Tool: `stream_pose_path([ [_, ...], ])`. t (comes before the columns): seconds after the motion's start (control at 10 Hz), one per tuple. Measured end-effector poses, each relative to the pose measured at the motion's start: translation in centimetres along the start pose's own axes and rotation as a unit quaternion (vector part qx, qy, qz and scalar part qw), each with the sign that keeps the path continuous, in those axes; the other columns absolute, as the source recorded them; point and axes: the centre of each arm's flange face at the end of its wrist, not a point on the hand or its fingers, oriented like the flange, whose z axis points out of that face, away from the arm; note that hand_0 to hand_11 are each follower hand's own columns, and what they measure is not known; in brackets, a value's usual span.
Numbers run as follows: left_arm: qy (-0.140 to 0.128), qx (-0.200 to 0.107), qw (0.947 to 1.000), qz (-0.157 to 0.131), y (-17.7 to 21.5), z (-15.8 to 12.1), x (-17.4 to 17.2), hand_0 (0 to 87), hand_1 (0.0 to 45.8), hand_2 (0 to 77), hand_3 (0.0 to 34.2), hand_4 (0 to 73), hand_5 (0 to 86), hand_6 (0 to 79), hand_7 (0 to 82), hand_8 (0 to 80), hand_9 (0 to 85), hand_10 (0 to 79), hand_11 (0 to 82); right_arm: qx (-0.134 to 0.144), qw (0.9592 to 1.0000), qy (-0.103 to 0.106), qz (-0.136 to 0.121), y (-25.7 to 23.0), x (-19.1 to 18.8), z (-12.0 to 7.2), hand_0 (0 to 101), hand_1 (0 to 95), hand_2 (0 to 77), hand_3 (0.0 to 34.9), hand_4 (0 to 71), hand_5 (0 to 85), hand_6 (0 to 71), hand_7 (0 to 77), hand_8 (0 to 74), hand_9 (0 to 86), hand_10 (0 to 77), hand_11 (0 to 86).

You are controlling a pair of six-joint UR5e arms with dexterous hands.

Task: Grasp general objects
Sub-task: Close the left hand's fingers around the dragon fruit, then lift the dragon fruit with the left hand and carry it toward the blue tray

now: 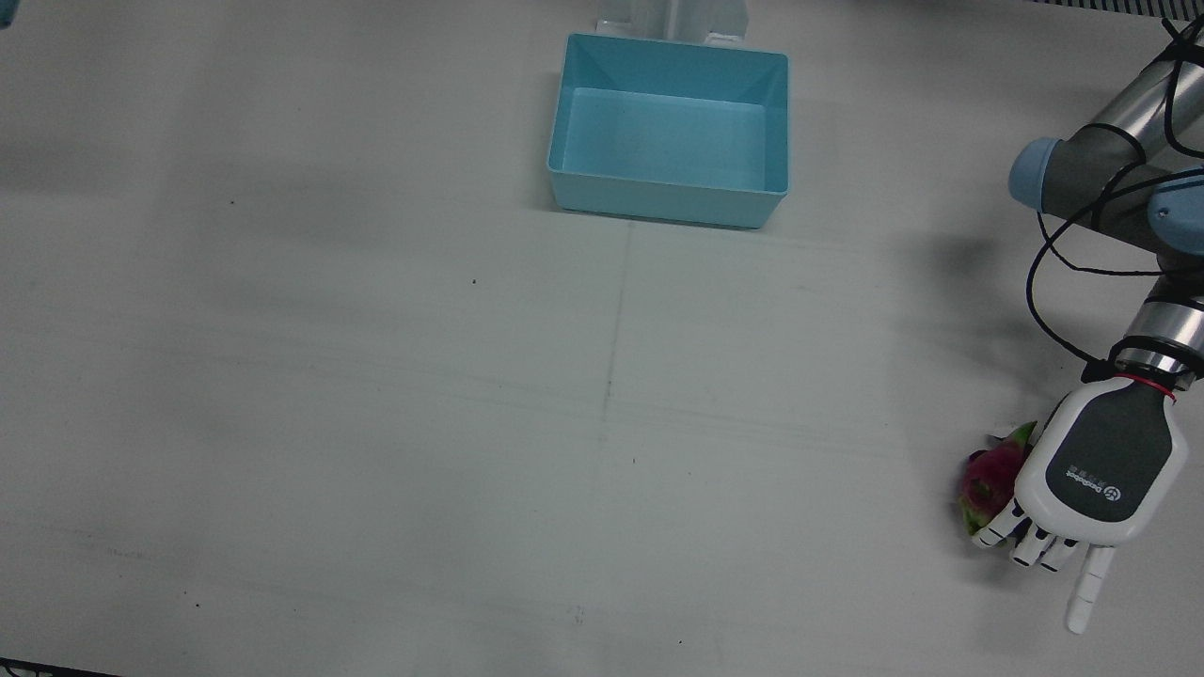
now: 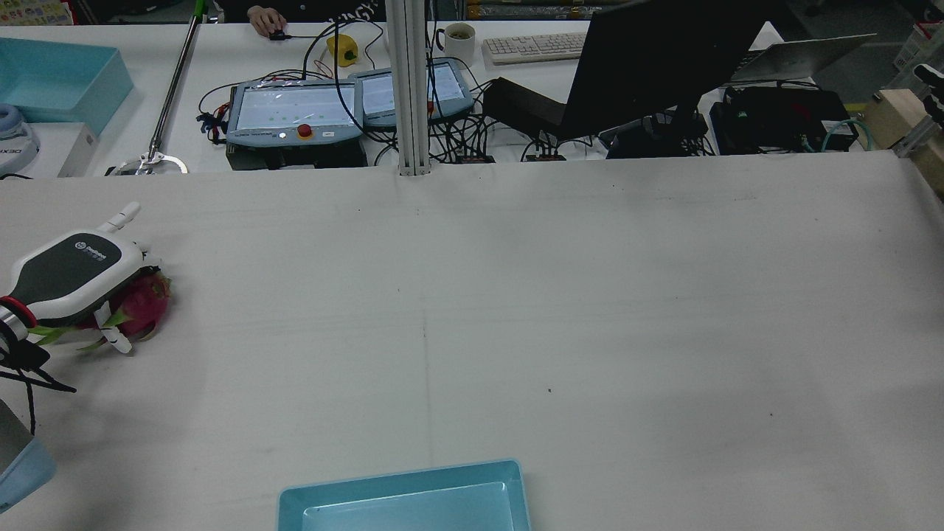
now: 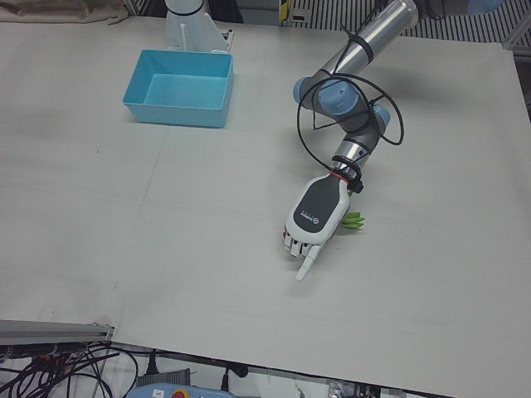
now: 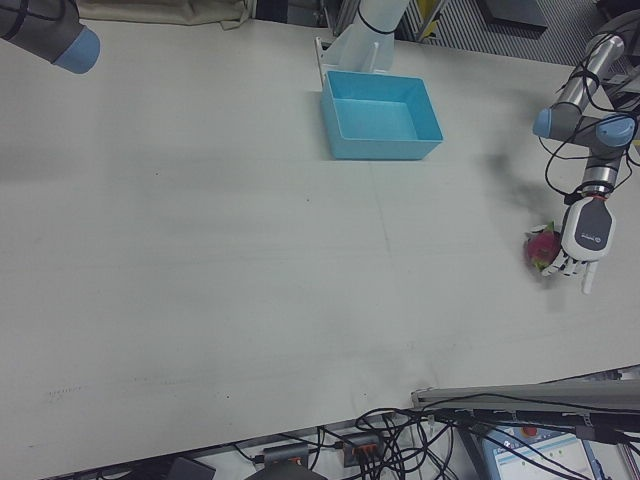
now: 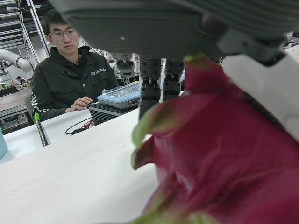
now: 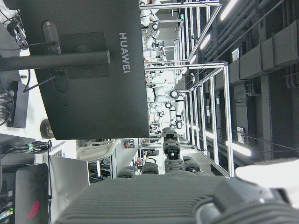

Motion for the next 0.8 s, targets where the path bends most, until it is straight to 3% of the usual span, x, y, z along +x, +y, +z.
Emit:
stream_pose_path([
  [0.1,0.001,-0.002,1.0000,-0.008,-0.2,0.1,0.7,36.9,0.0,17.5,0.2,36.0,25.6,38.7,60.5,53.5,57.3,12.0,1.1,0.000,1.0000,0.000,0.000,0.0,0.0,0.0,0,6.0,1.6,0.0,0.0,0.0,0.0,0.0,0.0,1.1,0.0,0.5],
  [0.2,0.006,-0.009,0.9995,-0.030,-0.6,0.2,2.1,23.6,0.0,20.7,0.0,36.0,26.2,39.8,60.5,70.4,70.4,33.8,13.1,0.000,1.0000,0.000,0.000,0.0,0.0,0.0,0,6.0,1.6,0.0,0.0,0.0,0.0,0.0,0.0,1.1,0.0,0.5],
  [0.4,0.025,-0.054,0.9949,-0.082,-1.4,2.5,8.0,14.8,0.0,28.4,0.0,36.5,26.2,45.3,60.5,70.4,70.4,54.0,34.4,0.000,1.0000,0.000,0.000,0.1,0.0,0.0,0,6.0,1.6,0.0,0.0,0.0,0.0,0.0,0.0,1.1,0.0,0.5],
  [0.5,0.039,-0.087,0.9904,-0.100,-2.0,4.1,12.3,14.8,0.0,28.4,0.0,36.5,26.2,45.3,60.5,70.4,70.4,54.0,34.4,0.000,1.0000,0.000,0.000,0.1,0.0,0.0,0,6.0,1.6,0.0,0.0,0.0,0.0,0.0,0.0,1.1,0.0,0.5],
  [0.6,0.054,-0.118,0.9843,-0.120,-2.8,5.5,16.8,13.3,0.0,31.1,0.0,37.1,26.7,46.4,60.5,69.8,76.4,70.4,53.5,0.000,1.0000,0.000,0.000,0.1,0.0,0.0,0,6.0,1.6,0.0,0.0,0.0,0.0,0.0,0.0,1.1,0.0,0.5],
  [0.7,0.071,-0.147,0.9753,-0.149,-3.7,6.3,21.5,13.3,0.0,31.1,0.0,37.1,26.7,46.4,60.5,69.8,76.4,70.4,53.5,0.000,1.0000,0.000,0.000,0.1,0.0,0.0,0,6.0,1.6,0.0,0.0,0.0,0.0,0.0,0.0,1.1,0.0,0.5],
  [0.8,0.084,-0.169,0.9663,-0.175,-4.3,6.5,25.6,14.9,0.0,33.3,0.0,37.6,26.7,48.0,60.5,69.8,77.4,70.4,68.2,0.000,1.0000,0.000,0.000,0.1,0.0,0.0,0,6.0,1.6,0.0,0.0,0.0,0.0,0.0,0.0,1.1,0.0,1.1],
])
